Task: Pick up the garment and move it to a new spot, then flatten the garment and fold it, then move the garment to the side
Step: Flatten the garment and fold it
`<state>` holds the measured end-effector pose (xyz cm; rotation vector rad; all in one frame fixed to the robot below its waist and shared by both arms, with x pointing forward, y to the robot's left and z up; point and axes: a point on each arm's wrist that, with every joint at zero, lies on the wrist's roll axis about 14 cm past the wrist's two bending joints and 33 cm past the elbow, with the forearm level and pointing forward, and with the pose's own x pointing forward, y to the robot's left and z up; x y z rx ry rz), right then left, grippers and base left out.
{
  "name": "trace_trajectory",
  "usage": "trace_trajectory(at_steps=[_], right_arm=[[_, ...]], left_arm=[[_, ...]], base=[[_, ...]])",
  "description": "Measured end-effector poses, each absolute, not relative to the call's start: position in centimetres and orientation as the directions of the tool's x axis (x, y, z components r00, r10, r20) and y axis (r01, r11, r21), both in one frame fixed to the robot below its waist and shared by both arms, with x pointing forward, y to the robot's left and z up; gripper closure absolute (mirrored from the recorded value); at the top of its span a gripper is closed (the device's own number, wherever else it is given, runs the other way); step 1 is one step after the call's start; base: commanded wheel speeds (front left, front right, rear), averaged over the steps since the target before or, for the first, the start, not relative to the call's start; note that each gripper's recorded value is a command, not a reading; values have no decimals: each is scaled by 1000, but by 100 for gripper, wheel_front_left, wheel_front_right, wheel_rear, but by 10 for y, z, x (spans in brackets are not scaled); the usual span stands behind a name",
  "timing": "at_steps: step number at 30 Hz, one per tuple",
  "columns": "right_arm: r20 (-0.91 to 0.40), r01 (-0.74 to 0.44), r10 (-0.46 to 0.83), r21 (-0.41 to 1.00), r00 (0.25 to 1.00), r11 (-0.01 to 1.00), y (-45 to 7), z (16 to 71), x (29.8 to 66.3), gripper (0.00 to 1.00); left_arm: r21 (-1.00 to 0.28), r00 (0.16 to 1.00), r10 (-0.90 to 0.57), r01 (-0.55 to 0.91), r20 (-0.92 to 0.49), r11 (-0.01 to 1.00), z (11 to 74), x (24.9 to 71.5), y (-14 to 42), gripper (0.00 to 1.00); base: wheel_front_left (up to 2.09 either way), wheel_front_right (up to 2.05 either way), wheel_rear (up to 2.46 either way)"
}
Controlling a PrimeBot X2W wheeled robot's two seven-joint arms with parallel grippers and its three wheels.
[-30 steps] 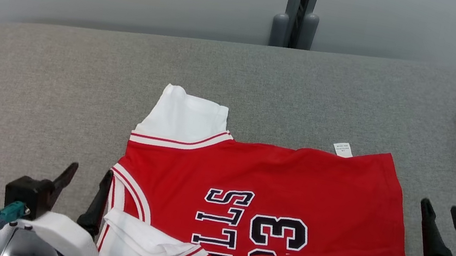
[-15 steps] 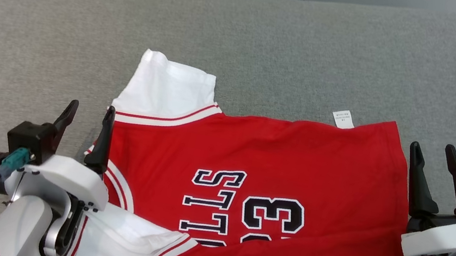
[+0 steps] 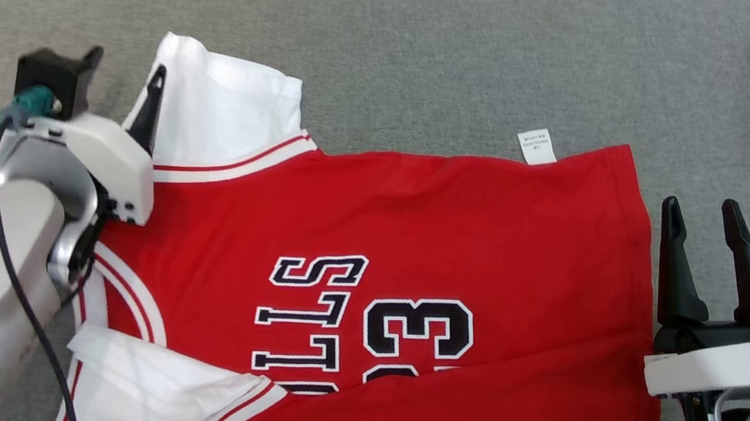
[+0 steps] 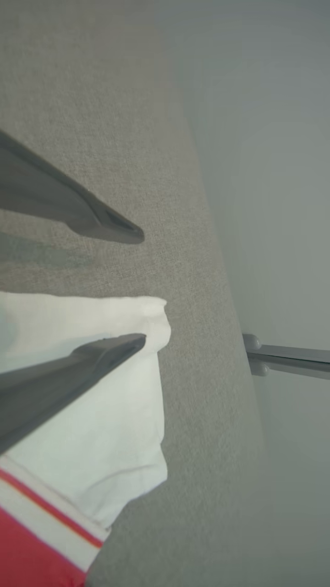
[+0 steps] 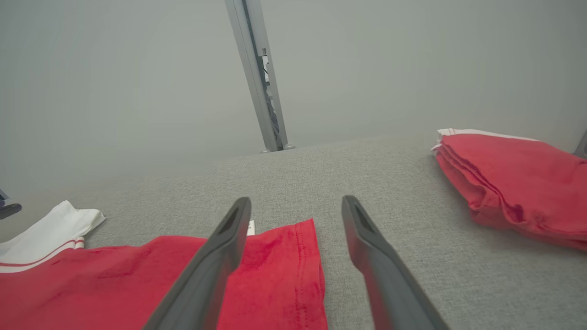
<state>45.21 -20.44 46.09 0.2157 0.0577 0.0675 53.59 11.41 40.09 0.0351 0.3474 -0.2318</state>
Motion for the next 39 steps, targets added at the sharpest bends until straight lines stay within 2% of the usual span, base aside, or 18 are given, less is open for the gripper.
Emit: trace_trajectory(at_steps=[5, 18, 19, 21, 31, 39], right_arm=[[-65, -36, 51, 214, 997, 976, -211, 454, 451, 0], [-91, 6, 13, 209, 996, 978, -222, 442, 448, 0], [-91, 7, 12, 209, 996, 978, -222, 442, 448, 0], [-90, 8, 11, 208, 996, 978, -223, 442, 448, 0], [-97, -24, 44, 199, 994, 980, -217, 442, 460, 0], [-233, -83, 125, 182, 964, 980, -210, 430, 494, 0]], left_arm=[[39, 872, -225, 267, -434, 963, 380, 554, 109, 0], [57, 813, -261, 338, -521, 939, 355, 570, 93, 0], [57, 811, -262, 340, -522, 939, 355, 570, 92, 42], [58, 812, -265, 343, -521, 938, 355, 571, 93, 100], [54, 876, -256, 303, -408, 951, 382, 574, 104, 100], [22, 924, -282, 298, -258, 954, 420, 567, 110, 100]], base=[[0, 0, 0], [0, 0, 0], [0, 0, 0], [0, 0, 0], [0, 0, 0], [0, 0, 0]])
